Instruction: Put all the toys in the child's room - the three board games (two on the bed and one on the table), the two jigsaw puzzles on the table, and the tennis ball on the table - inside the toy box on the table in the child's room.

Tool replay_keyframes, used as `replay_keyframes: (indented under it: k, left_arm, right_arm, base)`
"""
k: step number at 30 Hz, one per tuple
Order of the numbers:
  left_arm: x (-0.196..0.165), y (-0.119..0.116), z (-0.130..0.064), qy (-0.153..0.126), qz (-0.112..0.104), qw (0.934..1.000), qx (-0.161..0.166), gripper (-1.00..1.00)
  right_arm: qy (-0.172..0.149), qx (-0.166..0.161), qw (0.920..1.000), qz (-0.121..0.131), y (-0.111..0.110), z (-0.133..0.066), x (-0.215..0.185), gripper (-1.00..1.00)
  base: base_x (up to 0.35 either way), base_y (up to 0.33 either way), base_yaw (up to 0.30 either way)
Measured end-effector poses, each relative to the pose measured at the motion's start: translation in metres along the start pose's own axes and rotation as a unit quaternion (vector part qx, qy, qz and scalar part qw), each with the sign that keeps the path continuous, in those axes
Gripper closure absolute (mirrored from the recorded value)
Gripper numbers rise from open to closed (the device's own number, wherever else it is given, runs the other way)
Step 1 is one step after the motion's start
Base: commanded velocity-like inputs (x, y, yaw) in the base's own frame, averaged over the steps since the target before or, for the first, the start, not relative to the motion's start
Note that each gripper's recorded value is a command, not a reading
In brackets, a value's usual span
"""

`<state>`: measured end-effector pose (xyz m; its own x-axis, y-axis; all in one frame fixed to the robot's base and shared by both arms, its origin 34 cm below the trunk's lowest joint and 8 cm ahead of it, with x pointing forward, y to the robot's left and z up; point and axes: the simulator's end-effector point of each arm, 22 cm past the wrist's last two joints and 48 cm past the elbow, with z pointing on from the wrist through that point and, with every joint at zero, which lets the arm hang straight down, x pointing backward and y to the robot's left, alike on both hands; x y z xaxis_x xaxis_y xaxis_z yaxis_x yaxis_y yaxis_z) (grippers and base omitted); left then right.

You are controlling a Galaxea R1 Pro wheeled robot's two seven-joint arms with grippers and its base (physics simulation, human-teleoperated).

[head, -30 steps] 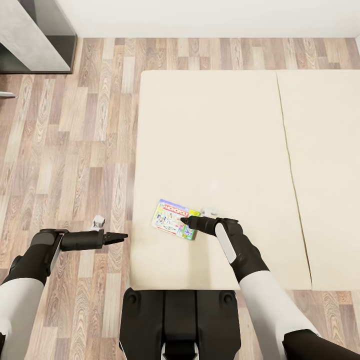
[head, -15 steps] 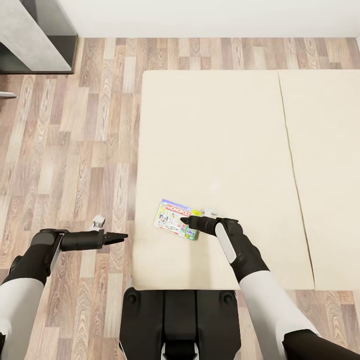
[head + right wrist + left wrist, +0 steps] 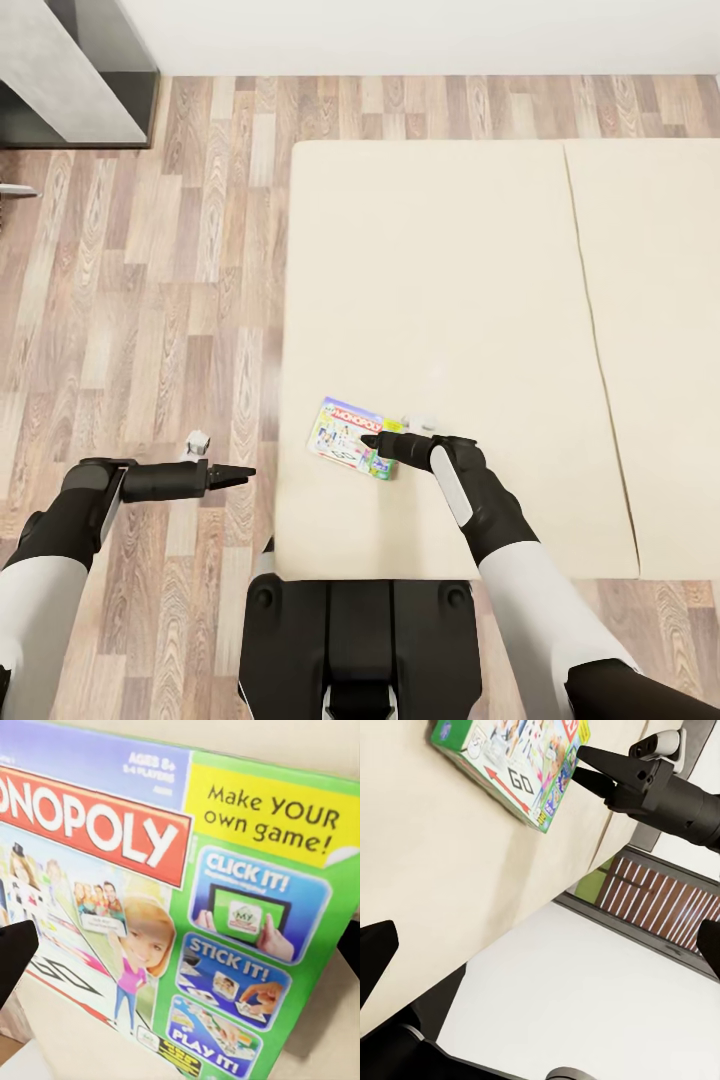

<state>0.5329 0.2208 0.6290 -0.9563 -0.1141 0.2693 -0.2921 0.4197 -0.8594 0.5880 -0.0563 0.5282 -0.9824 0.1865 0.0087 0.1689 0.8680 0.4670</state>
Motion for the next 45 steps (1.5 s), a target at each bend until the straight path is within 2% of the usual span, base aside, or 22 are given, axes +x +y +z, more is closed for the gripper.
replay_keyframes:
  k: [45]
  left_arm:
    - [-0.0001, 0.0004, -0.0006, 0.0, 0.0, 1.0, -0.001, -1.0]
  right_arm:
    - [0.0, 0.0, 1.0, 0.0, 0.0002, -0.0002, -0.0003, -1.0]
  base:
    - [0.0, 0.066, 0.0]
